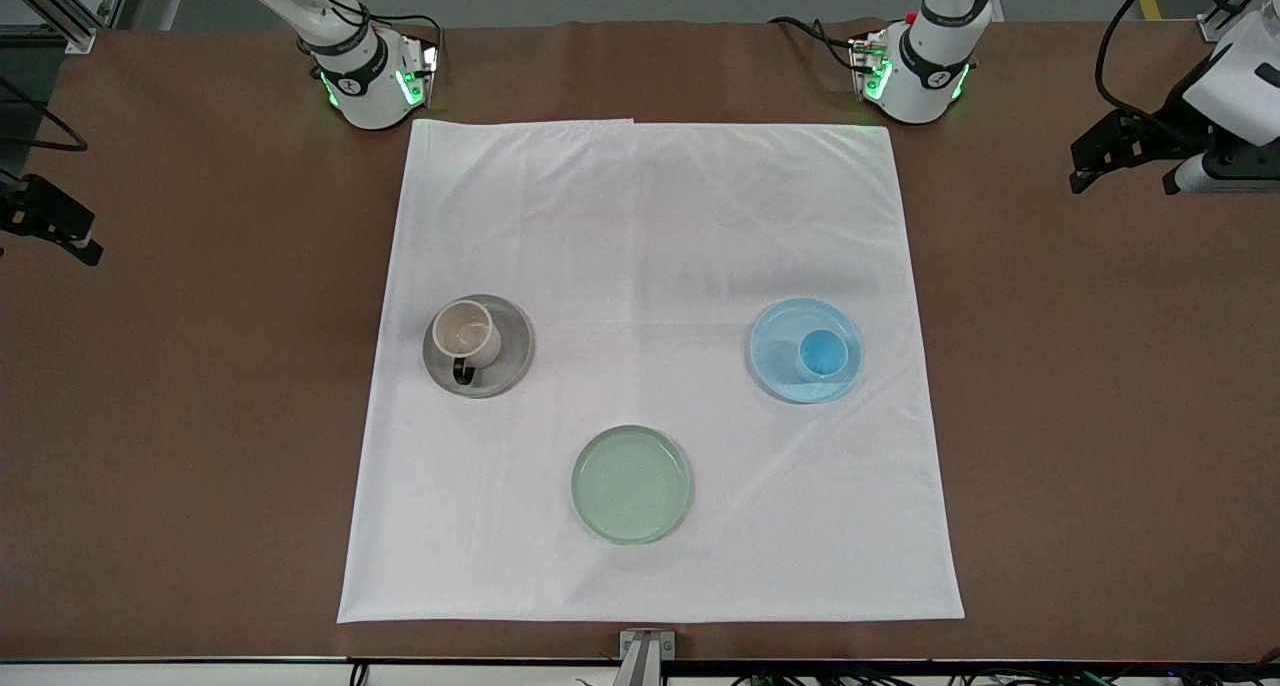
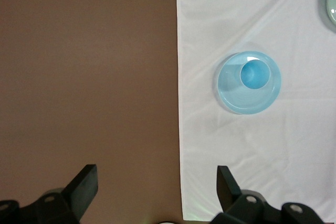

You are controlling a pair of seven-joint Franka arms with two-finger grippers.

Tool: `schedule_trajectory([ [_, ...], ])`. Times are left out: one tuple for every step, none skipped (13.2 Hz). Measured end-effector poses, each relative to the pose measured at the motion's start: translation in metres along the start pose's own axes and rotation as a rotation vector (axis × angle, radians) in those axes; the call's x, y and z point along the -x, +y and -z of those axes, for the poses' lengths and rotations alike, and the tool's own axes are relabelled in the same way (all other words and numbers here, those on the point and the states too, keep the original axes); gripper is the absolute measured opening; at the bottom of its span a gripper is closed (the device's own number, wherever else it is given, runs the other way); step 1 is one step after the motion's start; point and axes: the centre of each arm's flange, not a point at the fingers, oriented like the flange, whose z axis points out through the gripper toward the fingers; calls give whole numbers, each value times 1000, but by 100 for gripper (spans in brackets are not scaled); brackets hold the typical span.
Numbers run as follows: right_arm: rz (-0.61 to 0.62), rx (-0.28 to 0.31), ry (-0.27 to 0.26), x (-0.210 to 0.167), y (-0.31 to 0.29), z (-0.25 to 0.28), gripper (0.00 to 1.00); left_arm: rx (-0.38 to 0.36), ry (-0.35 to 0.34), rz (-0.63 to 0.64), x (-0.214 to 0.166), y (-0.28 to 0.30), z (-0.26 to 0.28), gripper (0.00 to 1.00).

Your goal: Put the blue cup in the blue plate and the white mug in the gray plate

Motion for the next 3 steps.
schedule_trajectory([
  [0, -1, -6, 1, 0, -1, 100, 1, -3, 0, -2, 0, 0, 100],
  [-1, -1, -15, 1, 0, -2, 100, 1, -6, 0, -4, 0, -1, 100],
  [-3, -1, -21, 2, 1, -2, 100, 1, -9, 0, -5, 0, -3, 100],
])
